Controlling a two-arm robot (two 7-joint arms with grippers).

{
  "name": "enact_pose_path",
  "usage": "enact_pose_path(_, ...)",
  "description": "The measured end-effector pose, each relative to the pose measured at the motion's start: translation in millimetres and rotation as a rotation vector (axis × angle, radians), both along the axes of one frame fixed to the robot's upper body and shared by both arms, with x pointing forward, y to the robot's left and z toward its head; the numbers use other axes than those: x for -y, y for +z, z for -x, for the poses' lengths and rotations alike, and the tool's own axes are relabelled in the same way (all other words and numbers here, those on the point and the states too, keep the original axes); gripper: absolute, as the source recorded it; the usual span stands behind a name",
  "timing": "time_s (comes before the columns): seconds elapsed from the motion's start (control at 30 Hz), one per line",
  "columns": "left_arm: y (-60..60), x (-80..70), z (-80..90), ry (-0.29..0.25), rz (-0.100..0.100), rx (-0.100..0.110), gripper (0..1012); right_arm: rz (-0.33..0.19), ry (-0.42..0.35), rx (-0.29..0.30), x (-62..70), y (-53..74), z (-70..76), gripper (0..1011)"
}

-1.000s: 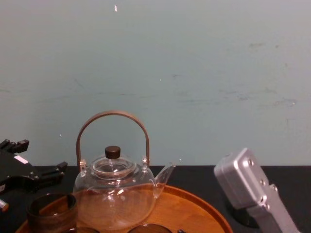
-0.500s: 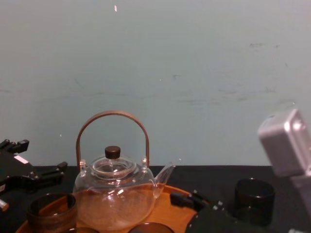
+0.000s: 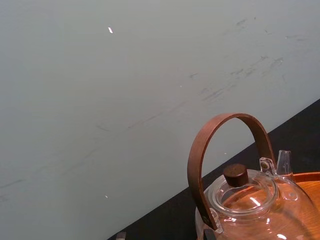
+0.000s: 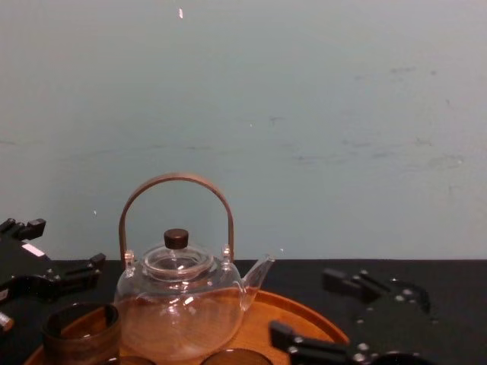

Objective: Pick up the glass from the table and place it on the tray.

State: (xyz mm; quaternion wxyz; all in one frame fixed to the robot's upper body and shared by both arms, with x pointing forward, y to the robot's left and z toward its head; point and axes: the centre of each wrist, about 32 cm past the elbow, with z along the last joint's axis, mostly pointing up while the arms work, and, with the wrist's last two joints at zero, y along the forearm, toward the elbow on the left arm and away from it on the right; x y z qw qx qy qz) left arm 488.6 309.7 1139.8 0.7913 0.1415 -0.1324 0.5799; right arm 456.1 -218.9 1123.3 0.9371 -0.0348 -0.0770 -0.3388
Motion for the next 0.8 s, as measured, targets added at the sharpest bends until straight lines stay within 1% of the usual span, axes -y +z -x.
enact_pose_path(0.17, 0.0, 0.0, 0.0, 0.0, 0.0, 0.0, 1001, -0.01, -0.046, -0.004, 13.3, -0.2, 2.3, 1002)
enact_pose_path(0.2, 0.0, 0.0, 0.0, 0.0, 0.0, 0.0, 1001, -0.017, -0.072, -0.009, 20.5, -0.8, 3.3, 1002)
enact_pose_path(0.23, 0.0, 0.0, 0.0, 0.0, 0.0, 0.0, 1001, -0.02, -0.081, -0.012, 23.2, -1.0, 3.7, 1002)
enact_pose_path(0.27, 0.0, 0.0, 0.0, 0.0, 0.0, 0.0, 1001, -0.027, -0.104, -0.017, 29.5, -1.7, 4.7, 1002)
enact_pose_path(0.33, 0.0, 0.0, 0.0, 0.0, 0.0, 0.0, 1001, -0.03, -0.128, -0.023, 35.4, -2.6, 6.0, 1002)
enact_pose_path(0.37, 0.0, 0.0, 0.0, 0.0, 0.0, 0.0, 1001, -0.029, -0.152, -0.029, 41.0, -3.6, 7.0, 1002)
enact_pose_path(0.43, 0.0, 0.0, 0.0, 0.0, 0.0, 0.0, 1001, -0.024, -0.182, -0.035, 45.9, -4.7, 8.1, 1002)
enact_pose_path(0.47, 0.0, 0.0, 0.0, 0.0, 0.0, 0.0, 1001, -0.015, -0.209, -0.043, 50.3, -6.3, 8.9, 1002)
enact_pose_path(0.53, 0.0, 0.0, 0.0, 0.0, 0.0, 0.0, 1001, -0.004, -0.238, -0.051, 54.5, -8.1, 9.4, 1002)
enact_pose_path(0.57, 0.0, 0.0, 0.0, 0.0, 0.0, 0.0, 1001, 0.006, -0.269, -0.058, 59.0, -9.6, 9.3, 1002)
enact_pose_path(0.7, 0.0, 0.0, 0.0, 0.0, 0.0, 0.0, 1001, 0.017, -0.328, -0.076, 67.5, -13.4, 7.4, 1002)
enact_pose_path(0.8, 0.0, 0.0, 0.0, 0.0, 0.0, 0.0, 1001, 0.024, -0.368, -0.085, 73.1, -14.4, 3.1, 1002)
